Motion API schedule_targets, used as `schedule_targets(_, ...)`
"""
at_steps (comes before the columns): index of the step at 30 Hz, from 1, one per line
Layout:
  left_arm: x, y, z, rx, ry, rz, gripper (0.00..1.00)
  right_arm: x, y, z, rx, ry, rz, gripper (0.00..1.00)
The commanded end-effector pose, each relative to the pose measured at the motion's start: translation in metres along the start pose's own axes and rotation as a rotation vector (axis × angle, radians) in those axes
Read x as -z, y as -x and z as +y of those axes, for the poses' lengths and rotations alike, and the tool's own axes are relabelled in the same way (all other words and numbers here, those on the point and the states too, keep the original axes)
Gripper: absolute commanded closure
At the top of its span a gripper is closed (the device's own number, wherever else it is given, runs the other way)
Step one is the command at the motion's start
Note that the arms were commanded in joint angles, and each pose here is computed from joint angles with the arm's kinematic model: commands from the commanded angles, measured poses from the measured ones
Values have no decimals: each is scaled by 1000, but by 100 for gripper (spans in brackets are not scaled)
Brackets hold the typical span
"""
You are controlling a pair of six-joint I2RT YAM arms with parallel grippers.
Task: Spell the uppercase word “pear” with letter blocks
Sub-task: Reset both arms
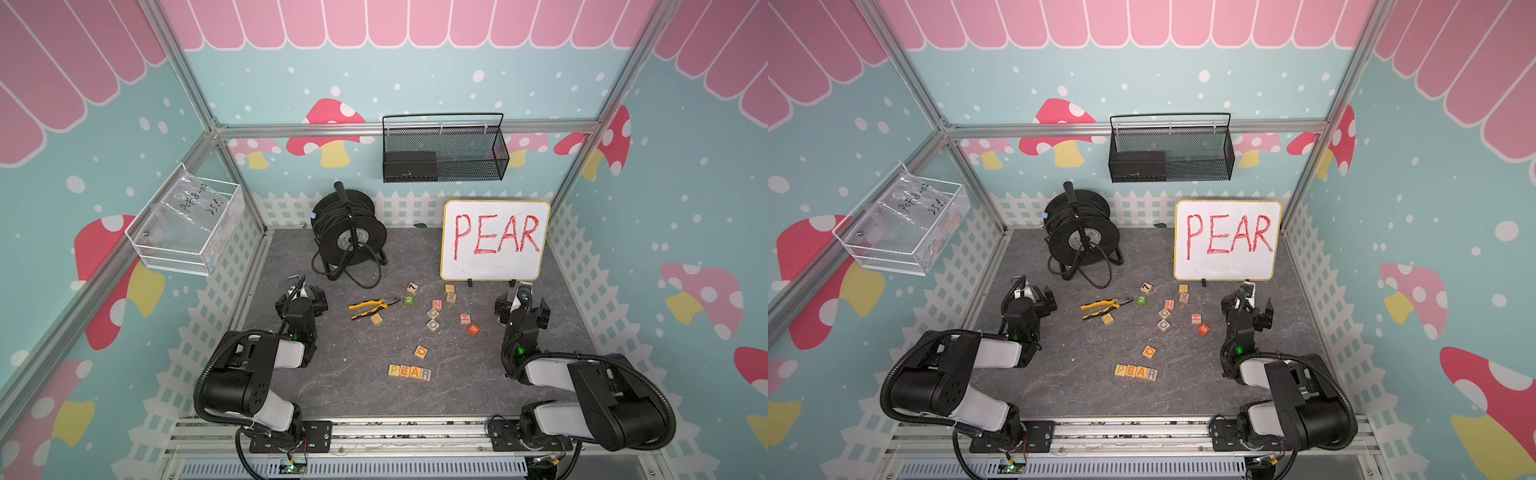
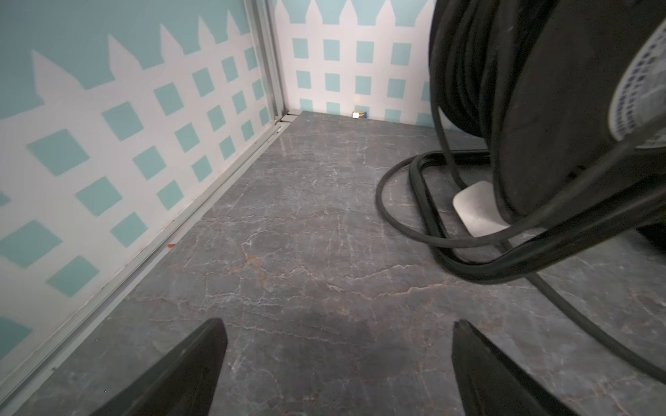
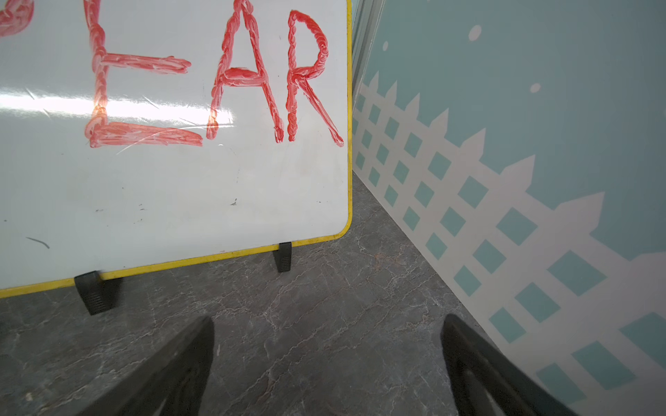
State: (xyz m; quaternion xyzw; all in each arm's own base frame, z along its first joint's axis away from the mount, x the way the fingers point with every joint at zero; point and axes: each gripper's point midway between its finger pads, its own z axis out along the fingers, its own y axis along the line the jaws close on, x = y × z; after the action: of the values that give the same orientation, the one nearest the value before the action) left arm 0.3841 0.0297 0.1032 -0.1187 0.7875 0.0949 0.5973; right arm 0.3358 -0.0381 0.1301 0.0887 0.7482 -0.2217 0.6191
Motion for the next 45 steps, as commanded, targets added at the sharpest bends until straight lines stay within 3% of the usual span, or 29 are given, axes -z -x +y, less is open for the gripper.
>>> schedule_targets(1,-6,16,-15,-16,-91,-24,1,5,36,-8,-38,-15,-173,1)
schedule_targets(5,-8,16,-16,-12,-104,-11,1,1,31,7,21,41,-180,1)
schedule_targets(22,-10,17,-15,-1,-111,-16,1,-19,23,17,-5,155,-118,1)
schedule_targets(26,-10,17,-15,-3,-111,-17,1,-4,18,18,-15,209,-156,1)
schedule_targets(28,-10,17,-14,-3,-110,-15,1,7,29,13,6,179,-262,1)
schedule_targets(34,-10,17,-14,-3,-110,-18,1,-14,15,20,-13,204,-130,1)
schedule_targets(45,-10,17,-14,-4,-110,-16,0,-20,14,17,-32,209,-125,1)
